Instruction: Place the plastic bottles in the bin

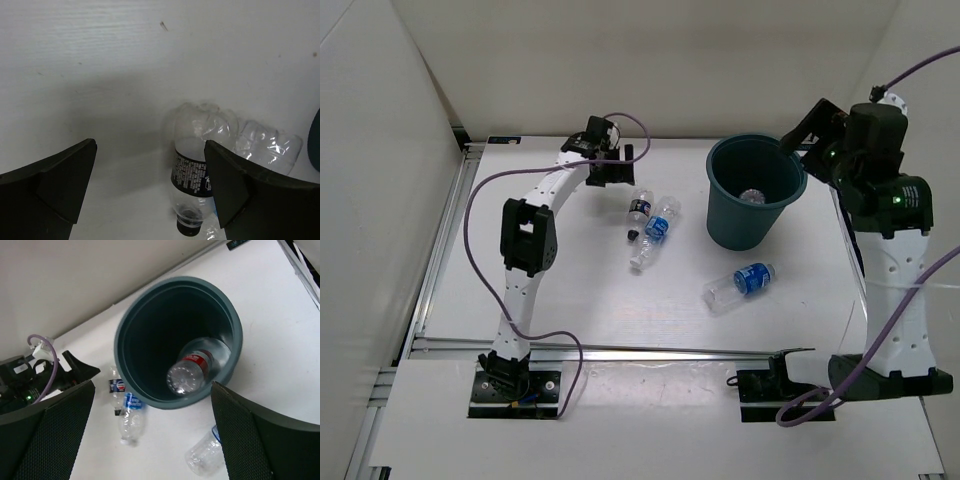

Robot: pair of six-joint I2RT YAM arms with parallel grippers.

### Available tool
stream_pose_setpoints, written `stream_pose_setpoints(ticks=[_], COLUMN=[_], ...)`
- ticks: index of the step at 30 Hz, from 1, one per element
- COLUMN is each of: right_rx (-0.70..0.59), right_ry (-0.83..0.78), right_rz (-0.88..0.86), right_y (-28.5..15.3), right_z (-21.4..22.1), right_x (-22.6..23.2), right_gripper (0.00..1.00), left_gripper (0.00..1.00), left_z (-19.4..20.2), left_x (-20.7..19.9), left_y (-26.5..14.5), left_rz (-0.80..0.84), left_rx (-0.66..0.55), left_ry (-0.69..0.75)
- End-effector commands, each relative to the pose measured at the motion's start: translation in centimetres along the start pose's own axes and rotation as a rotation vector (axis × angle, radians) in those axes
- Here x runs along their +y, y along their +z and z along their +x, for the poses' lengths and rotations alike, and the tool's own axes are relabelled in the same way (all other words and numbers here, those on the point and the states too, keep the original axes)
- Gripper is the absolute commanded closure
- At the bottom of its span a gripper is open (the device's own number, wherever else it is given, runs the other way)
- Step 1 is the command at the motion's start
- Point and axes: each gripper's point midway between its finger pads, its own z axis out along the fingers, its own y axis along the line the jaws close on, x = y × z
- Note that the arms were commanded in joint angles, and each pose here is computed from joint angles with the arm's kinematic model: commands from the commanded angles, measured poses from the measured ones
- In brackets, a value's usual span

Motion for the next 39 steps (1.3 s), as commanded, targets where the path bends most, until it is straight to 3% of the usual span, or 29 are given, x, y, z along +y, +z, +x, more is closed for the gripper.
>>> stream_pose_setpoints(ticks=[1, 12, 19, 25, 27, 29, 31, 32, 35, 39], right_rx=[0.075, 0.127, 0.107, 0.116, 0.116, 0.116, 0.111, 0.118, 0.121, 0.106], right_ry=[-0.032, -0.046, -0.053, -0.058, -0.058, -0.058, -0.058, -0.06, -0.062, -0.064], right_rz=[0.056, 0.054, 0.052, 0.08, 0.08, 0.08, 0.088, 0.093, 0.105, 0.123], right_y=[0.0, -2.4, -2.7, -2.7, -2.7, -2.7, -2.7, -2.5, -2.2, -2.0], right_z=[2.6, 4.8, 4.2, 4.7, 4.7, 4.7, 4.6, 4.9, 4.9, 4.5], right_x=[-2.2, -3.5, -3.4, -4.1, -4.1, -4.1, -4.2, -4.4, -4.6, -4.7], right_gripper=[0.0, 0.0, 0.0, 0.0, 0.0, 0.0, 0.0, 0.0, 0.0, 0.0], left_gripper=[0.0, 0.0, 0.0, 0.0, 0.06, 0.25, 0.5, 0.67, 0.69, 0.68], left_z=[0.2, 3.7, 6.5, 7.8, 8.9, 10.0, 11.3, 10.6, 8.3, -1.8], left_x=[-4.3, -8.9, -6.4, -6.5, -6.4, -6.5, -6.1, -5.9, -4.9, -5.5], left_y=[-2.3, -1.1, 0.6, 1.0, 1.2, 1.3, 1.3, 0.4, -0.2, -5.0], left_rz=[0.17, 0.248, 0.144, 0.168, 0.174, 0.199, 0.2, 0.197, 0.179, 0.19], left_rx=[0.018, 0.084, 0.146, 0.187, 0.216, 0.247, 0.281, 0.267, 0.218, -0.036], left_ry=[0.061, 0.128, 0.094, 0.089, 0.085, 0.088, 0.093, 0.067, 0.025, -0.025])
